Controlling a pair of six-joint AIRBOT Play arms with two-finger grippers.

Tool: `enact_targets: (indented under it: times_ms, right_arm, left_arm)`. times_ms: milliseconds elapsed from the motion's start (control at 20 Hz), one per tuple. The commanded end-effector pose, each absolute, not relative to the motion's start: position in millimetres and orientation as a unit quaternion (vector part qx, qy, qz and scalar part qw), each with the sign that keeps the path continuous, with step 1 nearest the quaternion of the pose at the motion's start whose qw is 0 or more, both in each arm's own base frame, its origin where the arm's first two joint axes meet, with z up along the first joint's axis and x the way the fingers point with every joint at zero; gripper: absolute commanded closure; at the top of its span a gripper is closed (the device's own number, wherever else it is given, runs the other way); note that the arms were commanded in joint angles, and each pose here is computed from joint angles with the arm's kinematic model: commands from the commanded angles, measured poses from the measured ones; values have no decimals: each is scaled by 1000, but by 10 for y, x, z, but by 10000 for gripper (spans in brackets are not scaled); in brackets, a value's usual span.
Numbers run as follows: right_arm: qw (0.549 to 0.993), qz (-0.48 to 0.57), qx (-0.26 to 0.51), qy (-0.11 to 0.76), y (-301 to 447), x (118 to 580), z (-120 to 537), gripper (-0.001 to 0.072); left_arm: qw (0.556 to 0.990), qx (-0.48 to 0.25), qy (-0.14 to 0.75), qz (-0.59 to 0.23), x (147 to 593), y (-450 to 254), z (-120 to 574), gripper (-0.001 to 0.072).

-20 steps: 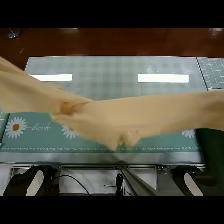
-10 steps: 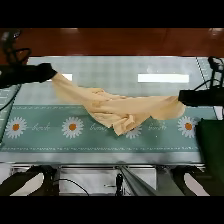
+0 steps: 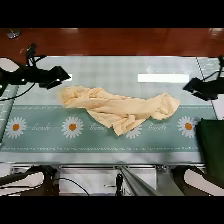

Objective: Fold the shirts.

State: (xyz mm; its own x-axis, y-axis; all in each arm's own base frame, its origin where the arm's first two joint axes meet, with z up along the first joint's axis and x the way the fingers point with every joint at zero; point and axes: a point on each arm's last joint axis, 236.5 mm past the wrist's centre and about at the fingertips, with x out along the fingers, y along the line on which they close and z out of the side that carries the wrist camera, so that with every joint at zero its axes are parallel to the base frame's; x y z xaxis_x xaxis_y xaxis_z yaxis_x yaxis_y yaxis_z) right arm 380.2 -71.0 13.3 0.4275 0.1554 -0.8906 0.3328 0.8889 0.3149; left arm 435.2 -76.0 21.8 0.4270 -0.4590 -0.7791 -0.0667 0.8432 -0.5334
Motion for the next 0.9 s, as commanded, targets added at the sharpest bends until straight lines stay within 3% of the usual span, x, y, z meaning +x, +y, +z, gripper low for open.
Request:
enact_targets:
  times_ms: [0,200,300,850]
  right_arm:
    - [787,-113,246,554,-1276,3247,88,93]
    - [770,-96,343,529,-922,2885,-361,93]
    - [764,-55,378,520,-602,2855,-465,93]
    - [757,-9,391,524,-332,2824,-502,93]
  left_arm:
    - [737,-260,614,-108,3805,-413,-46,5]
    - [642,-345,649,-218,3107,-1189,-405,4]
    - [618,-357,663,-224,2870,-1488,-638,5]
    - [683,-362,605,-188,3166,-2350,-923,5]
